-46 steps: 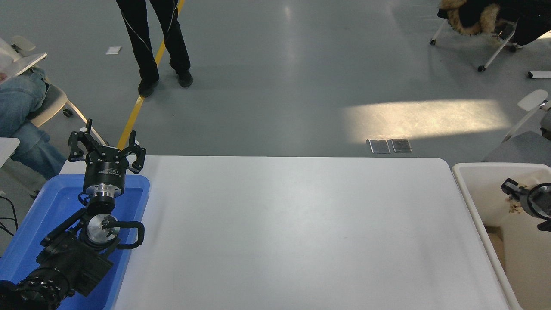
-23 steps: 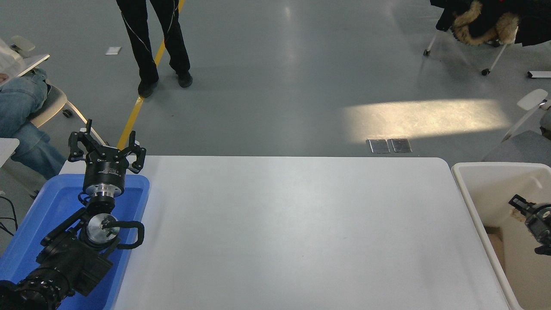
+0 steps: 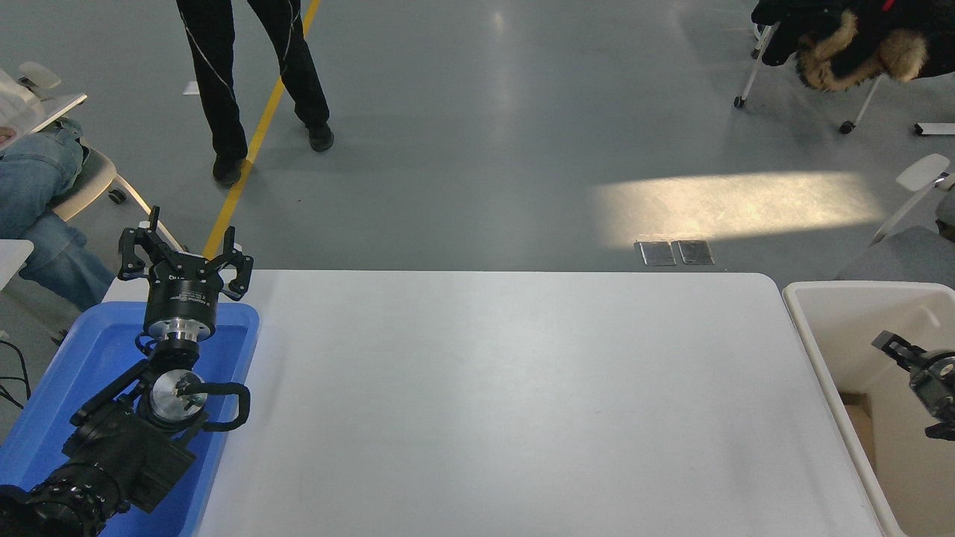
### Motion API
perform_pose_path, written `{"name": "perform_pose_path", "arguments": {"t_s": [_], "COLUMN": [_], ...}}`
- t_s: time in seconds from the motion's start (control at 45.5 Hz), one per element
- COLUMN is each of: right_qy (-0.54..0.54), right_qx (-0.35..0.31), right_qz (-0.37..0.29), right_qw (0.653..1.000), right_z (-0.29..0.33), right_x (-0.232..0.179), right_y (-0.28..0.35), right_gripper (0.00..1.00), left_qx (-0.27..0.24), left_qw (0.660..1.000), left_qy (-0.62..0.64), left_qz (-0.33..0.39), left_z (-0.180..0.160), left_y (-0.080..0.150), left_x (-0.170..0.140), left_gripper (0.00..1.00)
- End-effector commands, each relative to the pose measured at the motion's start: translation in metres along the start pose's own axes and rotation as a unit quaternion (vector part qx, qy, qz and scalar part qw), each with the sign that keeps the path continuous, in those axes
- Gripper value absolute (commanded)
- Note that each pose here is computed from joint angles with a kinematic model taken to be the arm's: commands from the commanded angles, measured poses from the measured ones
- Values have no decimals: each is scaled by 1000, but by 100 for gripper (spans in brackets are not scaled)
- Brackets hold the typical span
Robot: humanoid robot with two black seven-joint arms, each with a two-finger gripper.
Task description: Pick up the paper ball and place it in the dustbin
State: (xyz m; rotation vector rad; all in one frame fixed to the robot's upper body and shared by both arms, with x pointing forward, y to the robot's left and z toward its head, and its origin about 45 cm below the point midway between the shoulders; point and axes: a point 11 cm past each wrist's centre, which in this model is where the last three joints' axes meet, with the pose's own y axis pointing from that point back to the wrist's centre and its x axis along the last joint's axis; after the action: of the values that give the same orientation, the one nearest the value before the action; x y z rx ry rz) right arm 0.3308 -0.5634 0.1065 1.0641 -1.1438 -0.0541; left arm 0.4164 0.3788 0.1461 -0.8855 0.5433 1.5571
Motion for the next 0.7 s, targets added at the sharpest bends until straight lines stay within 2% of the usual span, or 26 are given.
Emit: {"name": "perform_pose_path", "arguments": {"t_s": [0.0,0.11,0.264,0.681], "right_qy": [-40,-34,45,143], "right_qx": [24,68,116,184], "right_qz": [-69,-112,-147,-240], "right_qw": [997,991,981,942], "right_z": [-1,-22,-38,-101], "right_x": [23,30,32,39], "right_y": [31,67,121,260], "right_gripper": [99,98,99,99], "left_qx": [1,1,1,2], "left_qw": [1000,1000,1000,1000], "left_qy": [-1,-1,-1,-1], "left_qz": [0,0,0,-1], "left_z": [0,0,0,0], "left_y": [0,0,0,0], "left_x": [0,0,0,0], "left_gripper": [99,99,99,99]}}
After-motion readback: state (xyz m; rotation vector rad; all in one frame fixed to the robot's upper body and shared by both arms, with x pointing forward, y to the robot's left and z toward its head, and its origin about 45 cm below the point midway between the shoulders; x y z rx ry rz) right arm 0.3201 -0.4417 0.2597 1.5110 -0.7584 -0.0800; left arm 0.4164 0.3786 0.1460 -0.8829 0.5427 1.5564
